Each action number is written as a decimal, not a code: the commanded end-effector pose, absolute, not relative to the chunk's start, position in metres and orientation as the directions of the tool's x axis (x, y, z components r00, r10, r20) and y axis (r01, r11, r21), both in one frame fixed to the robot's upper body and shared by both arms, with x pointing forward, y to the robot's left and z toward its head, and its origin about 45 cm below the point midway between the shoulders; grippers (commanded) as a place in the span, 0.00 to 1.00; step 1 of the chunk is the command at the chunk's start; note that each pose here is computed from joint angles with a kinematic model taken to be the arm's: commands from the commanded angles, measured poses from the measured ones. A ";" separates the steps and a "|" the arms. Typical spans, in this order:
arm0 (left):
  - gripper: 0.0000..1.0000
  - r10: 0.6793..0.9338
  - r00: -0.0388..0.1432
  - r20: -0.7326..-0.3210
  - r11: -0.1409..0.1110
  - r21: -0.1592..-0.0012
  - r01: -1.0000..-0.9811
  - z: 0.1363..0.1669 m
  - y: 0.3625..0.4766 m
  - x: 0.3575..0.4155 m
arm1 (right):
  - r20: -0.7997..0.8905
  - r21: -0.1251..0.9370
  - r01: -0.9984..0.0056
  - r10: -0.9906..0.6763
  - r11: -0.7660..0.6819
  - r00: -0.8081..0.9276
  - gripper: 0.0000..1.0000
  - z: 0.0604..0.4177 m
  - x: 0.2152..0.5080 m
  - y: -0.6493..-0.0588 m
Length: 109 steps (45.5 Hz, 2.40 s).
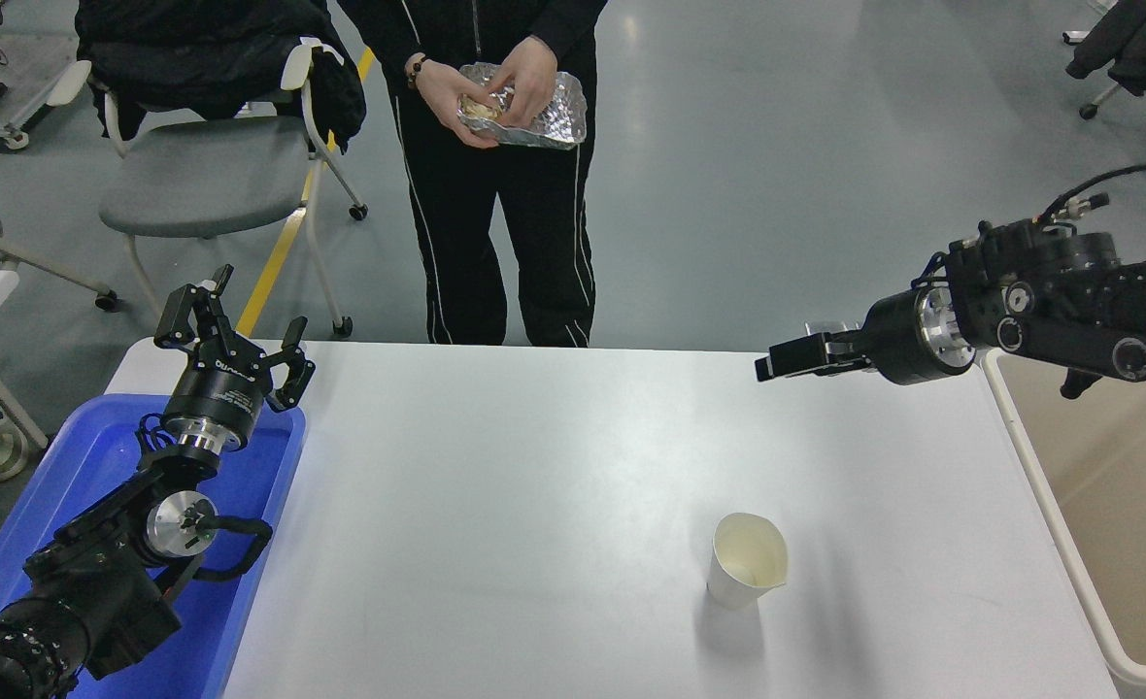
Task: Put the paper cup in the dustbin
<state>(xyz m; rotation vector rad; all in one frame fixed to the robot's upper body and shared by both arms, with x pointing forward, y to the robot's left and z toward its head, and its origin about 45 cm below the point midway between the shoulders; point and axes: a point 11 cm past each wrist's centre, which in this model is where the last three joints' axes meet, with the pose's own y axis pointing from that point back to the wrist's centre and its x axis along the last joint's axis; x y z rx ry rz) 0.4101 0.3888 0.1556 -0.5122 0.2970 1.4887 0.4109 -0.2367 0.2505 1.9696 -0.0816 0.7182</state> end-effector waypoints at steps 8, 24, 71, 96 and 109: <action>1.00 0.868 0.074 -0.492 0.005 -0.141 -0.990 0.1555 0.389 0.4101 | 0.381 0.853 -0.184 0.343 -0.489 0.859 0.99 0.200 0.373 -0.211; 1.00 0.868 0.074 -0.492 0.004 -0.143 -0.990 0.1556 0.389 0.4101 | 0.316 0.901 -0.186 0.299 -0.392 0.900 0.99 0.141 0.351 -0.246; 1.00 0.868 0.074 -0.492 0.005 -0.141 -0.990 0.1555 0.389 0.4101 | 0.374 0.883 -0.250 0.274 -0.398 0.886 0.00 0.110 0.335 -0.264; 1.00 0.868 0.074 -0.492 0.004 -0.143 -0.990 0.1556 0.389 0.4101 | 0.479 0.802 -0.348 0.174 -0.485 0.860 0.00 0.150 0.361 -0.262; 1.00 0.868 0.074 -0.492 0.005 -0.141 -0.990 0.1555 0.389 0.4101 | 0.524 0.636 -0.432 -0.052 -0.639 0.850 0.00 0.204 0.376 -0.246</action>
